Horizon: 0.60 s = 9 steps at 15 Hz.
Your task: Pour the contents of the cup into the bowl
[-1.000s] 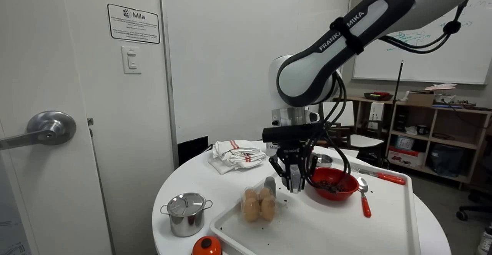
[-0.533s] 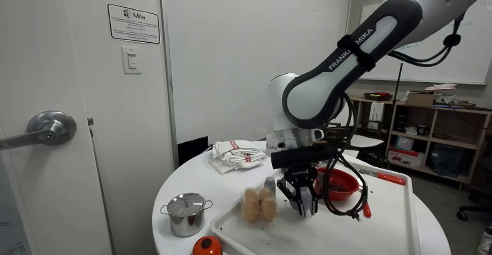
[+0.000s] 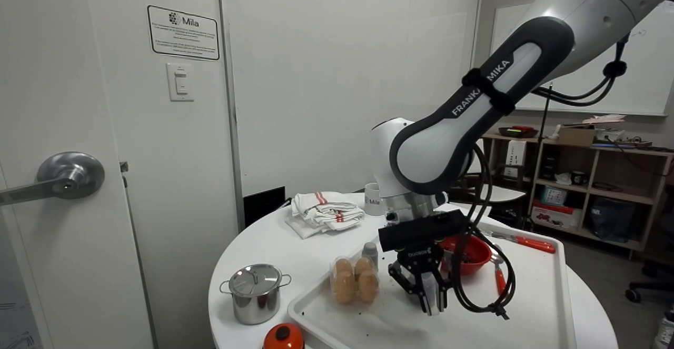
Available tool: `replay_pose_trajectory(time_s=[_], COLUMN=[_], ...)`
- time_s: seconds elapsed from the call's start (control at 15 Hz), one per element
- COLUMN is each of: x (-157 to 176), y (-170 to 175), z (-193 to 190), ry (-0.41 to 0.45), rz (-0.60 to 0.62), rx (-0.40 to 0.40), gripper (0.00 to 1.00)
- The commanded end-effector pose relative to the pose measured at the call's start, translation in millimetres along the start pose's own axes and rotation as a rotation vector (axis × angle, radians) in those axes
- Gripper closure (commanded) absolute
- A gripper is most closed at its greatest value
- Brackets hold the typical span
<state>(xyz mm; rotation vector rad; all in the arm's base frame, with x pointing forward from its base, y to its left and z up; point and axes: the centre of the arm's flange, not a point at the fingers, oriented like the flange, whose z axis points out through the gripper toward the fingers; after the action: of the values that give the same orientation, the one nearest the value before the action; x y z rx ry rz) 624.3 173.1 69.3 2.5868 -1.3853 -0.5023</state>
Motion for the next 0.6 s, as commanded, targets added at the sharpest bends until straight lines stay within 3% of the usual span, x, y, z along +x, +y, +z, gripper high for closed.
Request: replay_pose_trajectory(time_s=[0.0,0.07,0.13,0.53], x=[-0.1,-0.3,0.0,-1.7], y=[-0.2,-0.3,-0.2,3.5], z=[-0.7,-0.6,-1.1,-1.6], ry=[0.0,-0.001,0.002,-0.003], rz=[0.0,-0.001,-0.004,-0.018], rx=[0.002,0.002,0.003,0.009], gripper=[0.77,0.52,0.51,0.07])
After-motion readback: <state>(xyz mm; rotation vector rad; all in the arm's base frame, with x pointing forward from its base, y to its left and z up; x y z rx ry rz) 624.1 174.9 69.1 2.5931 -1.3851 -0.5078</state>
